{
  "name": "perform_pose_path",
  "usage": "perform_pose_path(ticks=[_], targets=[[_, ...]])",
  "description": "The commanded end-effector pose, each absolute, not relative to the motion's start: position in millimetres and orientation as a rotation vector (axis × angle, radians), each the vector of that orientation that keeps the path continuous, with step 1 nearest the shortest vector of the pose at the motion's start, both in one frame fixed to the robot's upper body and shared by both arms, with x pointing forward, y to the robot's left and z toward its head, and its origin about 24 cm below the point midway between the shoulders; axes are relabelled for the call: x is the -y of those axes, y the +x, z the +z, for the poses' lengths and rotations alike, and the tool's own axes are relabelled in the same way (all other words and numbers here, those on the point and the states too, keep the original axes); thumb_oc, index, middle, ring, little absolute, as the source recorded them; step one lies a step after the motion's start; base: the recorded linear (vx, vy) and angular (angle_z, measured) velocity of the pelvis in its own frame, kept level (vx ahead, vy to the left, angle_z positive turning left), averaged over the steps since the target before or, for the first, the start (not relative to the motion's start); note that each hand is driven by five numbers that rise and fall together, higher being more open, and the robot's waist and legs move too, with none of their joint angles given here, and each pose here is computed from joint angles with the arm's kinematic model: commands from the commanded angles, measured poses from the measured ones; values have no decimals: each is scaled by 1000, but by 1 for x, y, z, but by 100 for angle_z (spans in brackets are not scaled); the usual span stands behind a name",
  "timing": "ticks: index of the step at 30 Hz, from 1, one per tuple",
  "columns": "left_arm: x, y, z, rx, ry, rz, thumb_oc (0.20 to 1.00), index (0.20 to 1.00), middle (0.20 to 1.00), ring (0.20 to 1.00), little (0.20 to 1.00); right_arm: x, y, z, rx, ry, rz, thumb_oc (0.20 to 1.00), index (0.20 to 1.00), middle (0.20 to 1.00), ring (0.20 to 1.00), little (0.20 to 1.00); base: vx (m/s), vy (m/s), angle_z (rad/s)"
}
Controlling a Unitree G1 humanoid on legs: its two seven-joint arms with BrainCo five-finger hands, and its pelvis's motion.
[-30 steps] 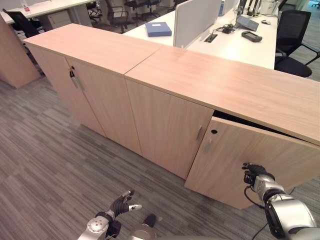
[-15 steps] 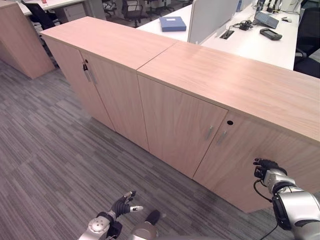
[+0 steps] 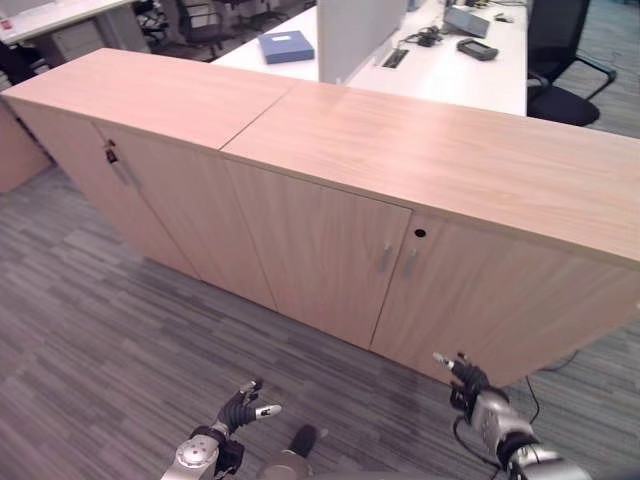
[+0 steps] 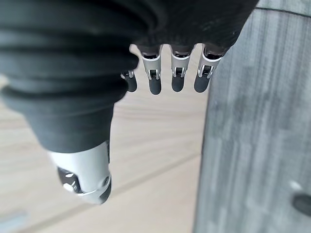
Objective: Put the empty folder in the office cabinet
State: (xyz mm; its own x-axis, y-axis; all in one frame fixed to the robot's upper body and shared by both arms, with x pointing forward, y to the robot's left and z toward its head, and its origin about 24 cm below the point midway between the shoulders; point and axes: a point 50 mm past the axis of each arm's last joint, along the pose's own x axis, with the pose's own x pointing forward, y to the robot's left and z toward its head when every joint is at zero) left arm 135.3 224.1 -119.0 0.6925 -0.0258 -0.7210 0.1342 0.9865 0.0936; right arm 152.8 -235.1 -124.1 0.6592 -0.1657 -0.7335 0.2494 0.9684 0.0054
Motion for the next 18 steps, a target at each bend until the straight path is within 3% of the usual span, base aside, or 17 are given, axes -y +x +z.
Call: perform_pose_path(ticks=[1,9,18], targets=[[-237,145,-117,-789,225,-74,1000,1000,1000,1000,1000,238,160,-121,-803,23,-160,1000,1000,1000,1000,1000,-37,-13,-37],[-238,128,-138,-936,265,-24,1000,1000,1000,1000,1000,231,88,-158,-1133,-83,-122,1000,1000,1000,1000,1000,-46,-23,-44],[-235,94,-157,-1121,285,6,1000,1000,1000,1000,1000,240,68,-165,-1261,-148,-169,1000,1000,1000,1000,1000,-19,-16,-49]])
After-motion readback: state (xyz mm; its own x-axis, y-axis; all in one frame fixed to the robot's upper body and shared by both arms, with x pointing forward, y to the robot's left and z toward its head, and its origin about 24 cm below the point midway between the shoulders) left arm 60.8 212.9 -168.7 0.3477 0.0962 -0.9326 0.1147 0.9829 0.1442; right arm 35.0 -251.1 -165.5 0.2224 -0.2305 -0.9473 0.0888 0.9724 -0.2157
